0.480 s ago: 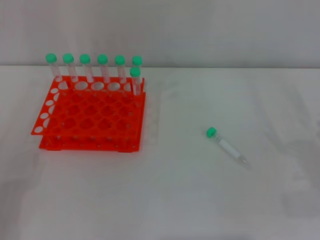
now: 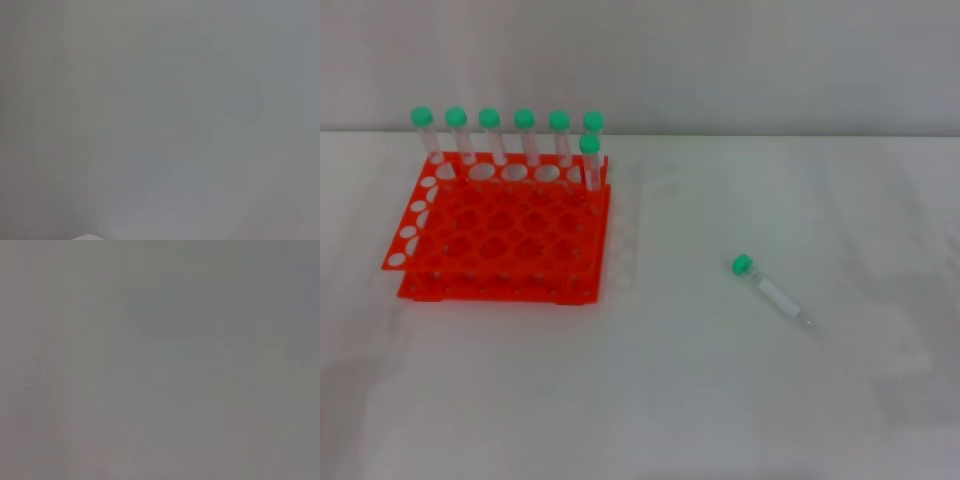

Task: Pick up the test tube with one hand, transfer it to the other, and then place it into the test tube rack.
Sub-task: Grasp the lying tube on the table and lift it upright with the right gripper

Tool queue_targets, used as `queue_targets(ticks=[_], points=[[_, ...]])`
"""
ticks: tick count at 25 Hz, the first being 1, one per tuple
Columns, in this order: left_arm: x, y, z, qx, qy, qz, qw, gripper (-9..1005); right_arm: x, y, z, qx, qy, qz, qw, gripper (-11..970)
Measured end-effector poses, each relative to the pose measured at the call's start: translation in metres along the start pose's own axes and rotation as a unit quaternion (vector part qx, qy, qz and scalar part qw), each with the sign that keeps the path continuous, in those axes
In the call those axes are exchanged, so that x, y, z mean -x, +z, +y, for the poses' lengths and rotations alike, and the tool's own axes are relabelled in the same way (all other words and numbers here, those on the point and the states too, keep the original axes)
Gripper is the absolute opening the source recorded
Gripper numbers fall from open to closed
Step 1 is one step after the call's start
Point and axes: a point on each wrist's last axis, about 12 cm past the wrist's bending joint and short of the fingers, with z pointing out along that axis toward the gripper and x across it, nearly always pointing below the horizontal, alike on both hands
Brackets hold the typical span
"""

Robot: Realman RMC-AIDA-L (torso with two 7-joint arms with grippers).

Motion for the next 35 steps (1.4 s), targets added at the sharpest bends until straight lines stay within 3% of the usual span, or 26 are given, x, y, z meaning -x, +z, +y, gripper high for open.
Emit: queue_targets(ticks=[5,10,13,15,18,24,29,33,35], points=[[0.000,0.000,0.000,-0.001,-0.001,-0.001,1.000,884,0.003,0.015,0.000,0.035,0.046,0.024,0.998,848],[0.001,-0.004,0.002,0.002,0.000,-0.002,1.000,884,0.030,0.052,-0.007,0.124,0.104,0.106,0.981,846],[0.000,-0.004,0.002,0.002,0.000,0.000,1.000,883,0.052,0.078,0.002,0.177,0.088,0.171,0.965,841],[0.000,-0.004,0.002,0.002,0.000,0.001,1.000,883,0.069,0.097,0.017,0.208,0.061,0.241,0.946,832],[-0.001,-0.005,0.002,0.002,0.000,0.005,1.000,883,0.094,0.117,0.037,0.206,0.033,0.317,0.925,800],[-0.002,-0.006,0.001,0.003,-0.001,0.006,1.000,882,0.129,0.133,0.090,0.191,-0.077,0.407,0.890,702],[-0.002,-0.003,0.000,-0.001,-0.001,0.006,1.000,881,0.133,0.144,0.145,0.169,-0.147,0.497,0.838,682],[-0.003,-0.001,-0.001,0.000,-0.003,0.009,1.000,881,0.120,0.156,0.186,0.160,-0.192,0.552,0.795,666],[-0.003,-0.002,-0.001,0.002,-0.004,0.010,1.000,881,0.113,0.161,0.199,0.157,-0.206,0.573,0.778,665]])
